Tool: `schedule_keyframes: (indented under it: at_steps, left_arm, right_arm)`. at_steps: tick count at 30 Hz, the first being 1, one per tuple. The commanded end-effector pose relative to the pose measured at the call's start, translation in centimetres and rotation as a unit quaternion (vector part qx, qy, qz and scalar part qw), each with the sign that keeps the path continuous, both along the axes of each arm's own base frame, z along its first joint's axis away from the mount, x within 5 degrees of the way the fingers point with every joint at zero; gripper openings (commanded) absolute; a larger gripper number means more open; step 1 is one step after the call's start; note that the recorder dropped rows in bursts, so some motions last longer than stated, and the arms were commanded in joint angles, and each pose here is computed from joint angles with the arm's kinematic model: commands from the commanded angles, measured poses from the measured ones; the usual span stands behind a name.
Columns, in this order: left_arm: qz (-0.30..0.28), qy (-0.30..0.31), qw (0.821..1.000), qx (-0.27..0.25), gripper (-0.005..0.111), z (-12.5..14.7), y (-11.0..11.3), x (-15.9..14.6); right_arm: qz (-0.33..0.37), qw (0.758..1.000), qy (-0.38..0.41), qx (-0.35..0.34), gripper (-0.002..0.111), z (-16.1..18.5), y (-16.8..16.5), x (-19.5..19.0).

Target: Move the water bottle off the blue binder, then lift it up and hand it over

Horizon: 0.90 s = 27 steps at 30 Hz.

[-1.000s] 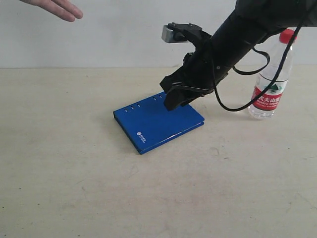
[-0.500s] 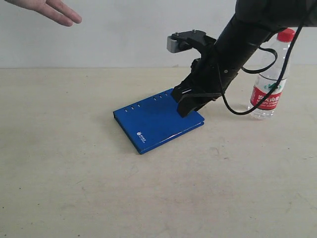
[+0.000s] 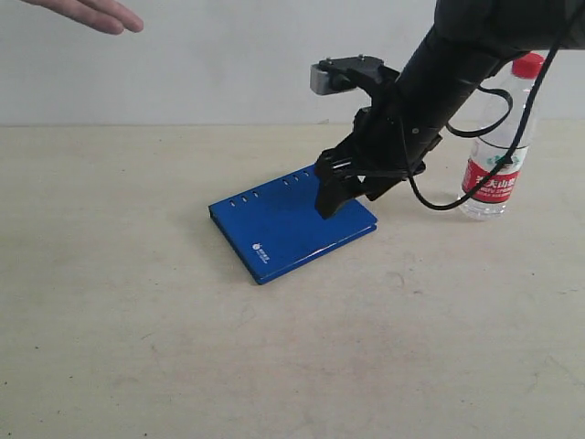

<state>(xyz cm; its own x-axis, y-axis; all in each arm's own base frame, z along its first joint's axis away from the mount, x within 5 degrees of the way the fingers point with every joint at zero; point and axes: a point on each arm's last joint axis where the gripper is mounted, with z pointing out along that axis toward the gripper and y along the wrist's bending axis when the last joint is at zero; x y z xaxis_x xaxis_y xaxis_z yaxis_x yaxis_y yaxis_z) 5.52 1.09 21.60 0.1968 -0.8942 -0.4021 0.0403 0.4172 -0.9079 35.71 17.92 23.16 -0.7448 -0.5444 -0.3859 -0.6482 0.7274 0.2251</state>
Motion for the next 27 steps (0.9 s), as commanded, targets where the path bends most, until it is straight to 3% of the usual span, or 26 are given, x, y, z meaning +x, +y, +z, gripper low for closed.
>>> schedule_keyframes:
  at_steps: [1,5,8,10,11,12,13,16,20,22,23,25,27]
  left_arm:
    - [0.038,-0.015,0.998,0.053,0.005,0.5,0.6,-0.2]
    - [0.016,0.000,0.998,0.064,0.005,0.2,0.2,-0.1]
    - [-0.076,0.067,0.981,0.168,0.005,-0.2,-1.6,0.0]
    - [-0.144,0.095,0.948,0.268,0.005,0.7,-2.9,-0.5]
    - [-0.162,0.093,0.930,0.316,0.005,1.3,-3.3,-0.8]
    - [-0.175,0.075,0.924,0.331,0.005,2.0,-3.6,-1.0]
    - [-0.190,0.034,0.912,0.362,0.005,3.6,-4.2,-1.4]
    - [-0.242,0.031,0.910,0.336,0.005,4.3,-4.9,-0.5]
    - [-0.303,0.134,0.882,0.336,0.005,2.0,-4.9,2.5]
    - [-0.313,0.195,0.872,0.321,0.005,0.2,-4.5,4.3]
    - [-0.316,0.235,0.868,0.302,0.005,-1.1,-4.1,6.0]
    - [-0.327,0.237,0.874,0.270,0.005,-2.1,-4.1,8.2]
    - [-0.371,0.276,0.842,0.278,0.005,-3.7,-4.2,10.0]
  right_arm:
    - [-0.034,0.999,-0.006,0.009,0.049,0.2,0.0,0.3]
    - [-0.033,0.999,-0.003,0.008,0.003,0.2,0.0,0.2]
    - [-0.025,1.000,0.006,0.003,0.000,0.1,0.0,0.0]
    - [0.002,1.000,0.008,-0.009,0.000,0.0,-0.2,-0.2]
    - [0.014,1.000,0.008,-0.014,0.000,0.0,-0.2,-0.3]
    - [0.024,1.000,0.007,-0.019,0.000,0.0,-0.3,-0.3]
    - [0.030,0.999,0.003,-0.021,0.000,-0.1,-0.3,-0.3]
    - [0.035,0.999,0.003,-0.022,0.000,-0.1,-0.3,-0.4]
    - [0.060,0.998,0.028,-0.011,0.000,0.0,-0.1,-1.0]
    - [0.105,0.993,0.045,0.002,0.000,0.1,0.1,-1.6]
    - [0.165,0.985,0.057,0.016,0.000,0.2,0.3,-2.3]
    - [0.211,0.976,0.058,0.014,0.000,0.2,0.3,-2.7]
    - [0.205,0.978,0.025,-0.002,0.000,0.1,0.1,-2.1]
